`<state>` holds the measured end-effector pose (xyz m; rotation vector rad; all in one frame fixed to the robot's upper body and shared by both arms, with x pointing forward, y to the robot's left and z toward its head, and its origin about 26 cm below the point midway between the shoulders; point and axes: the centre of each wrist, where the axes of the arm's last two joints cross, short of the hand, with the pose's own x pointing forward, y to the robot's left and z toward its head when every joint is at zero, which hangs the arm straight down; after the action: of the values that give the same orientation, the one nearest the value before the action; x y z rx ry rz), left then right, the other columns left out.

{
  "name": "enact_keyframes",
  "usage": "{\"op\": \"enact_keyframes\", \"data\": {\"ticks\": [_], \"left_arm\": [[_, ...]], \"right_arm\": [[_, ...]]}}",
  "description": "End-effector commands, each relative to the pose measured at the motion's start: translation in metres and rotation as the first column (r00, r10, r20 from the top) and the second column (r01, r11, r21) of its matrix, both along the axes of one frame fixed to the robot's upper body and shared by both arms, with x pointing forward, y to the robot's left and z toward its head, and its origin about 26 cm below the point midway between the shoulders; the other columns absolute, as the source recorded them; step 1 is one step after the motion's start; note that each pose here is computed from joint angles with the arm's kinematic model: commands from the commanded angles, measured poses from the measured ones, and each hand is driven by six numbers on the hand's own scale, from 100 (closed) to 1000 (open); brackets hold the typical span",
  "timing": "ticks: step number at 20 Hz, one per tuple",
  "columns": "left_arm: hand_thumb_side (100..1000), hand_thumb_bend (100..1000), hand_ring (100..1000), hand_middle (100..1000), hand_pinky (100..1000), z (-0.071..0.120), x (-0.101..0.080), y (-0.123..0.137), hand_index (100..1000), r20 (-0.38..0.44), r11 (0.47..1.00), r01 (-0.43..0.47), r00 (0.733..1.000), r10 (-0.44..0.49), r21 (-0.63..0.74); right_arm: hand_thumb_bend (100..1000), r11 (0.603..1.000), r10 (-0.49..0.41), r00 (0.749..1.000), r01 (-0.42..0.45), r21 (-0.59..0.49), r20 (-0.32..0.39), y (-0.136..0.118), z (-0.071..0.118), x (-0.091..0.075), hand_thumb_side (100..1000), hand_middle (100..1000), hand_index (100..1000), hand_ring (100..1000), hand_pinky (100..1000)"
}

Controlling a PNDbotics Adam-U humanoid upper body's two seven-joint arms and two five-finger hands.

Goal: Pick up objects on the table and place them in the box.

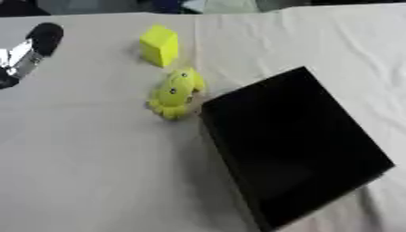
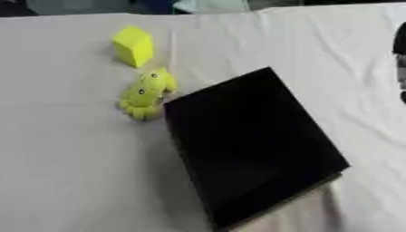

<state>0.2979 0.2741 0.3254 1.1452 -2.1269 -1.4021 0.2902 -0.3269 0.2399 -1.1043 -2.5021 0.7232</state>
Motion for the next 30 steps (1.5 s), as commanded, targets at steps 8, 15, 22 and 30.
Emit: {"op": "enact_keyframes", "data": {"ticks": [8,15,22,30], "left_arm": [[722,626,912,836,901,0.008,0.023,-0.021,926,-0.075,0.988,-0.04,0.996,0.052,0.146],[549,458,909,860,883,0.022,0.057,-0.041,958,-0.115,0.976,-0.06,0.99,0.086,0.207],[488,433,910,892,879,0.04,0.087,-0.051,999,-0.133,0.947,-0.114,0.978,0.16,0.301],[486,534,922,901,901,0.045,0.122,-0.051,1000,-0.166,0.898,-0.173,0.952,0.258,0.403]], "right_arm": [[100,0.999,0.024,1.0,-0.024,-0.036,0.014,0.002,0.011,-0.002,1000,704,847,808,858],[100,0.999,0.03,0.999,-0.029,-0.039,0.011,0.003,0.012,-0.001,1000,704,847,808,858],[100,0.998,0.038,0.999,-0.037,-0.043,0.017,0.005,0.015,-0.001,1000,703,847,808,858],[100,0.998,0.046,0.999,-0.046,-0.035,0.024,0.006,0.017,0.0,1000,699,845,803,857]]}}
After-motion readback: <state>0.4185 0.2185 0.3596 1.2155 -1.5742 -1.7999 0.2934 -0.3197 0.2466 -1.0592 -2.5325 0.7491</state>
